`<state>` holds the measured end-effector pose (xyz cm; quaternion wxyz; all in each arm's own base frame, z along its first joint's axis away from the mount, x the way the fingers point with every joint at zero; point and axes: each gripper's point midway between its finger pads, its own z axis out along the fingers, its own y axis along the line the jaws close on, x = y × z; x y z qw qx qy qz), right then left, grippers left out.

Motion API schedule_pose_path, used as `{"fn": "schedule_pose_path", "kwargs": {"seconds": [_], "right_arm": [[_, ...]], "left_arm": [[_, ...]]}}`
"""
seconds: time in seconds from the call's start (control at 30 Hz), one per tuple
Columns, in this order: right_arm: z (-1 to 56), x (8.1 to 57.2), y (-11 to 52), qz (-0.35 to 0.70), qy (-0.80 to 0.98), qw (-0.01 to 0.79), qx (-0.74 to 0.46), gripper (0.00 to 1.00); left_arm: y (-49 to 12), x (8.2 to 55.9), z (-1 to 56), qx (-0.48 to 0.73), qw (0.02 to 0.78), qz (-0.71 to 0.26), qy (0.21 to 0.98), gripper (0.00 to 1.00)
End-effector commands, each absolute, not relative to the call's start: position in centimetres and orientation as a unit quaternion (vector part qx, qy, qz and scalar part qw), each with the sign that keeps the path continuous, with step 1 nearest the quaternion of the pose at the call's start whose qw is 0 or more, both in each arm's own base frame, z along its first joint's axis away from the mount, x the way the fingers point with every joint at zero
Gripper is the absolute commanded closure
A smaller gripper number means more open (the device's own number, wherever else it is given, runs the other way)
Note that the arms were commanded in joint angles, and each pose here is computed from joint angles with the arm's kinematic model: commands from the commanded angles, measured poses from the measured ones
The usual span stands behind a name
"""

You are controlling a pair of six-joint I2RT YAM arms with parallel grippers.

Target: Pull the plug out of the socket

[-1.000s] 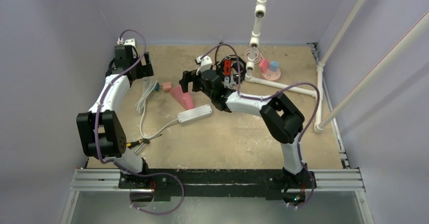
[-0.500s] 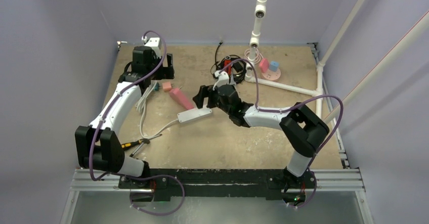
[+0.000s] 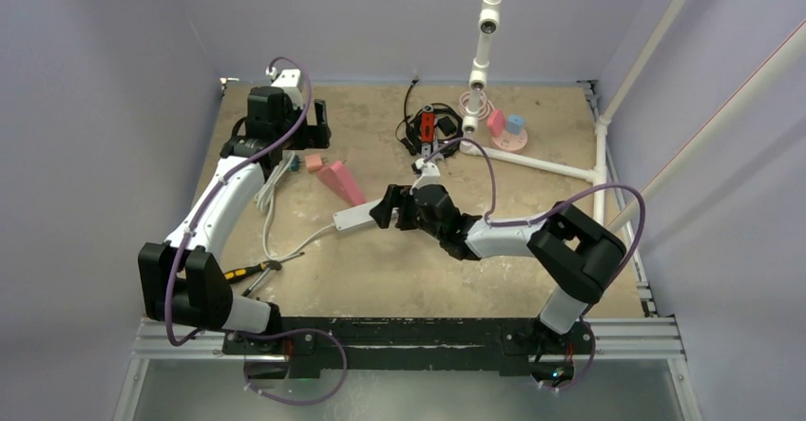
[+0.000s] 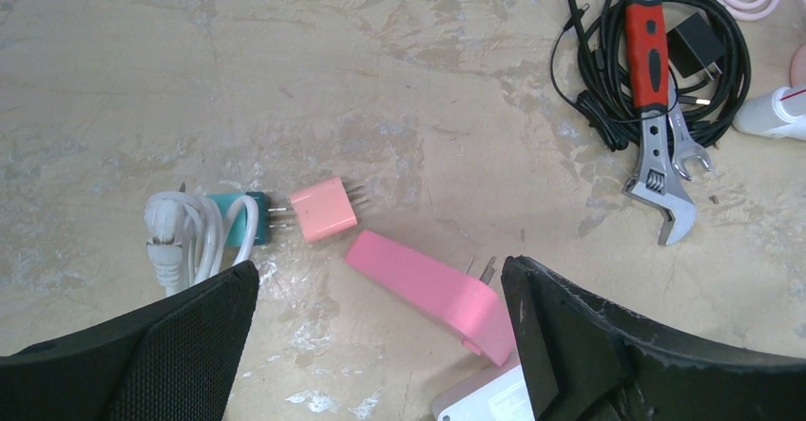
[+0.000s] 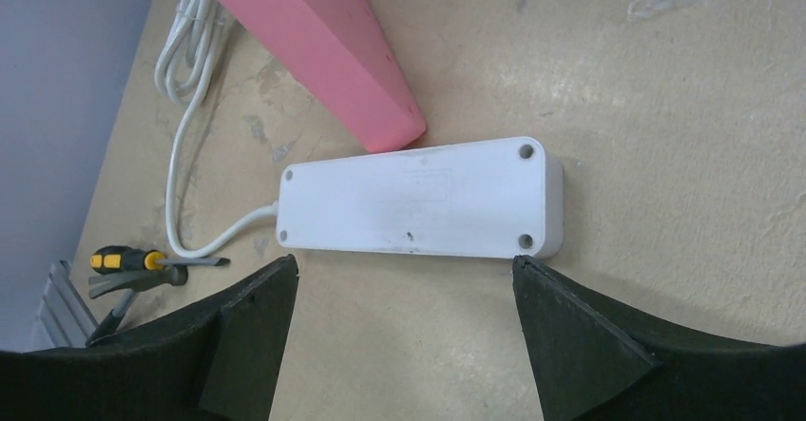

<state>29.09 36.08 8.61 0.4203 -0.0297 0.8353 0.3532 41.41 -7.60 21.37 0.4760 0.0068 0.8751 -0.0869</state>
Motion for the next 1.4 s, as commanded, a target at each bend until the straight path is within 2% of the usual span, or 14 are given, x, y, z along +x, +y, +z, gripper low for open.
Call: {"fn": "schedule_pose_path", "kwargs": {"seconds": [0.0,0.3,0.9,1.1,1.37], "right_arm": [[9.3,29.4,36.4,0.373,0.824,0.426,0.001,0.17],[8.3,31.6,39.2,0.359,0.828,0.431,-0.023,0.27],[10.5,37.0,47.6,0.401,0.794,0.453,-0.063,0.28],[13.6,36.1,44.5,0.38,0.79,0.478,-0.049,0.24],[15.7,34.4,34.1,0.323,0.798,0.508,0.014,0.2]], "left_arm": [[-8.6,41.2,23.9,0.012,0.508,-0.11,0.854,0.01],[-8.7,41.2,24.0,0.014,0.508,-0.112,0.854,0.01],[-8.6,41.3,23.8,0.013,0.507,-0.109,0.855,0.01],[-9.3,40.9,24.3,0.019,0.511,-0.12,0.851,0.01],[-10.8,40.4,24.5,0.037,0.511,-0.126,0.85,0.01]]}}
